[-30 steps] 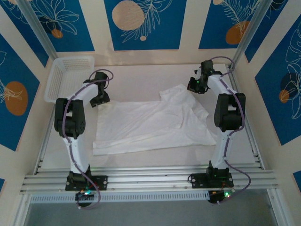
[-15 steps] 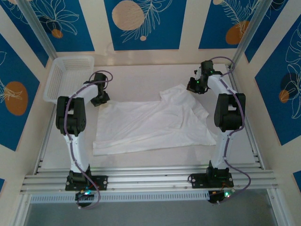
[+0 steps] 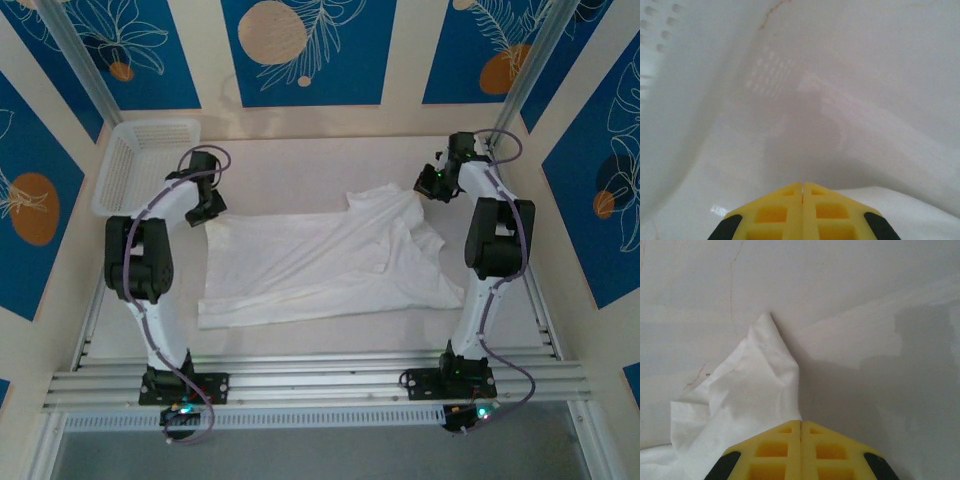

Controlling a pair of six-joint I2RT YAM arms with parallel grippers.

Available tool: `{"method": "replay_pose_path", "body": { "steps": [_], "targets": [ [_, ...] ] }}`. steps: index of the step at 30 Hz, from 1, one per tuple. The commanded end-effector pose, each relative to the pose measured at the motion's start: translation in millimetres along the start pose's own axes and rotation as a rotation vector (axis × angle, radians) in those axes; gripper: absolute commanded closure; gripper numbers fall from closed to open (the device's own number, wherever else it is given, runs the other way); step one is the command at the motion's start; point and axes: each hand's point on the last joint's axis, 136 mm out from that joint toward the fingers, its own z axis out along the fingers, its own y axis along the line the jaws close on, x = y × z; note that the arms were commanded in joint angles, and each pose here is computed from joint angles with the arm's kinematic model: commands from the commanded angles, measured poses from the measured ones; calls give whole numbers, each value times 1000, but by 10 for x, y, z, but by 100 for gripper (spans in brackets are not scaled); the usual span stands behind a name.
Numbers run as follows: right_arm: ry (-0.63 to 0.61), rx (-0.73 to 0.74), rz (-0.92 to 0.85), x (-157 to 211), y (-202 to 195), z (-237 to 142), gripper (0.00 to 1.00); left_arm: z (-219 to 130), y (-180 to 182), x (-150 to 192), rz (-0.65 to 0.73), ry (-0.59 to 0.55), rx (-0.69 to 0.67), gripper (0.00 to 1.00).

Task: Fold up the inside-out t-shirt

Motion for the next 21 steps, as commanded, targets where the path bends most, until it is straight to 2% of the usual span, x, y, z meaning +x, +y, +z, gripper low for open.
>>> {"method": "replay_pose_path", "body": {
  "steps": [1, 7, 12, 16, 21],
  "targets": [
    [4, -48, -6, 78, 181, -95, 100, -62, 132, 57, -28, 12, -20, 100],
    [-12, -56, 57, -7, 99, -231, 100, -170, 245, 69, -32, -5, -52, 100],
    [-23, -106, 39, 22, 256, -441, 100, -332, 239, 67, -43, -15, -9, 100],
    [-36, -108, 55, 239, 247, -602, 100, -453, 197, 224, -63, 5, 76, 100],
    [-34, -78, 226, 728, -249, -586, 100, -459, 418, 585, -70, 38, 56, 100]
  ]
}}
